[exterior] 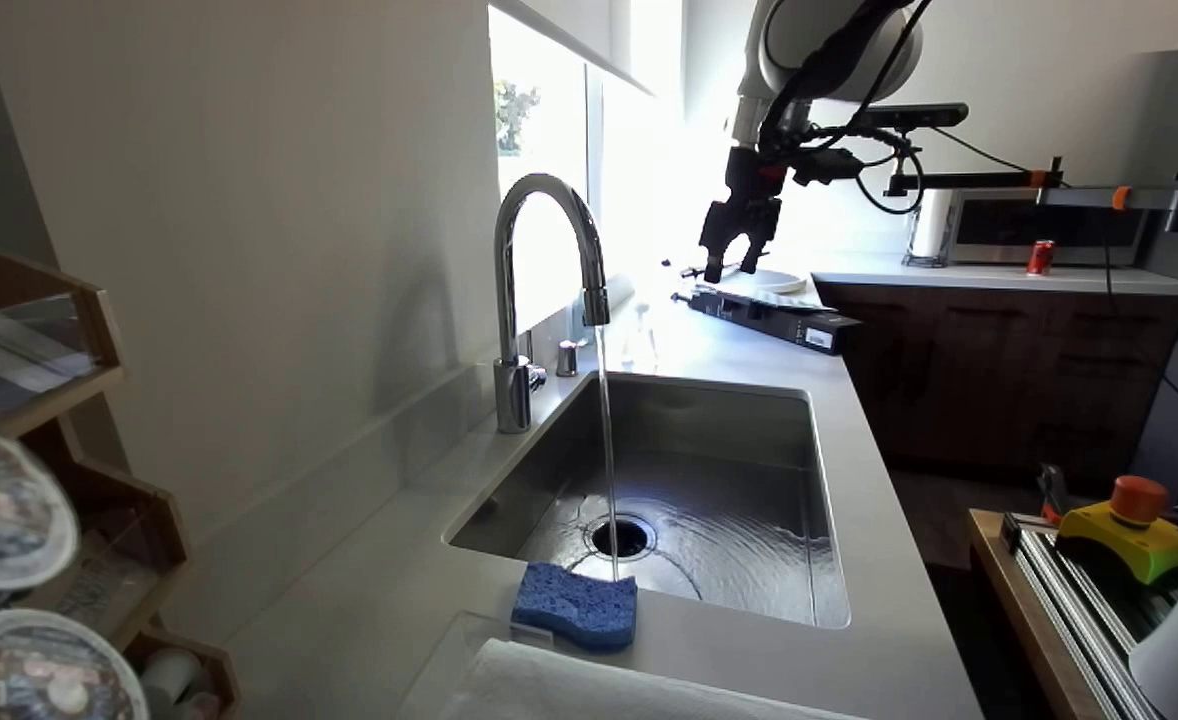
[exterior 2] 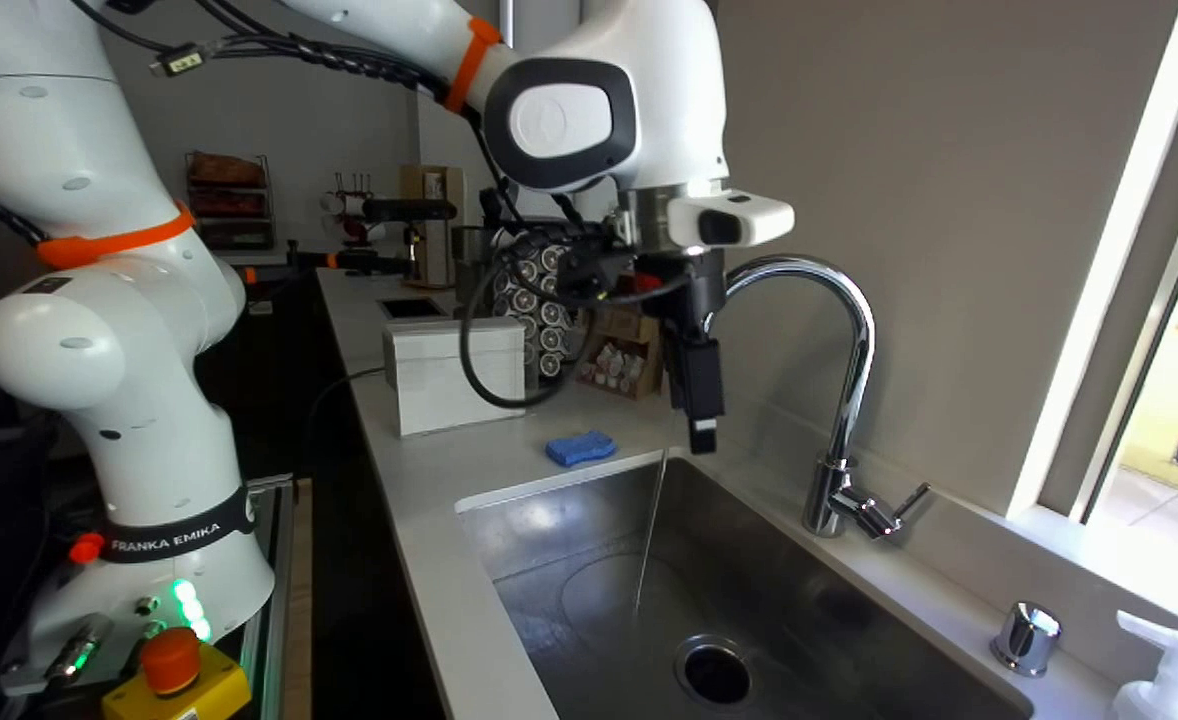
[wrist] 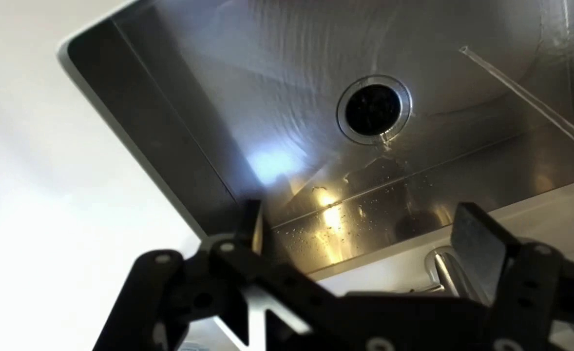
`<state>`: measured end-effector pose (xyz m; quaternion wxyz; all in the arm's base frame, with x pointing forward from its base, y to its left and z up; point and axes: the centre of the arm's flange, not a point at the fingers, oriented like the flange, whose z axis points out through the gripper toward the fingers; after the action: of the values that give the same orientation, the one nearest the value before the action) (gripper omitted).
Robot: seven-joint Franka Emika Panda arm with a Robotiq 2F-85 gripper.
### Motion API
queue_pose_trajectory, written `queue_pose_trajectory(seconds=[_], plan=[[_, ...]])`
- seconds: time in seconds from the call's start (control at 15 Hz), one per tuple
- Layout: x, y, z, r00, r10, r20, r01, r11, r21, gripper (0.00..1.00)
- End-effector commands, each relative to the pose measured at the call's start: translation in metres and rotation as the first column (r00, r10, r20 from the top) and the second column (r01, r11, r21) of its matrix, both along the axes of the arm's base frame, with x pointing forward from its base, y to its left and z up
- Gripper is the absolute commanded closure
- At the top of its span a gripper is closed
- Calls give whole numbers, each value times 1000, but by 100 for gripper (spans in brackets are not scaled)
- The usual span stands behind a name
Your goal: Turn off the tap
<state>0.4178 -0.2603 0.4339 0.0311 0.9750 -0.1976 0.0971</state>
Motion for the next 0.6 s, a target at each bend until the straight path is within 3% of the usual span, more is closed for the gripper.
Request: queue_pose_trajectory(seconds=[0.0,0.13,0.2,0.53], plan=[[38,-18,-24,993,112,33,-112,994,11,0],[53,-21,-34,994,105,25,-105,994,17,0],[29,-8,-24,995,92,24,-92,996,7,0],[45,-13,-34,995,96,12,-96,995,11,0]])
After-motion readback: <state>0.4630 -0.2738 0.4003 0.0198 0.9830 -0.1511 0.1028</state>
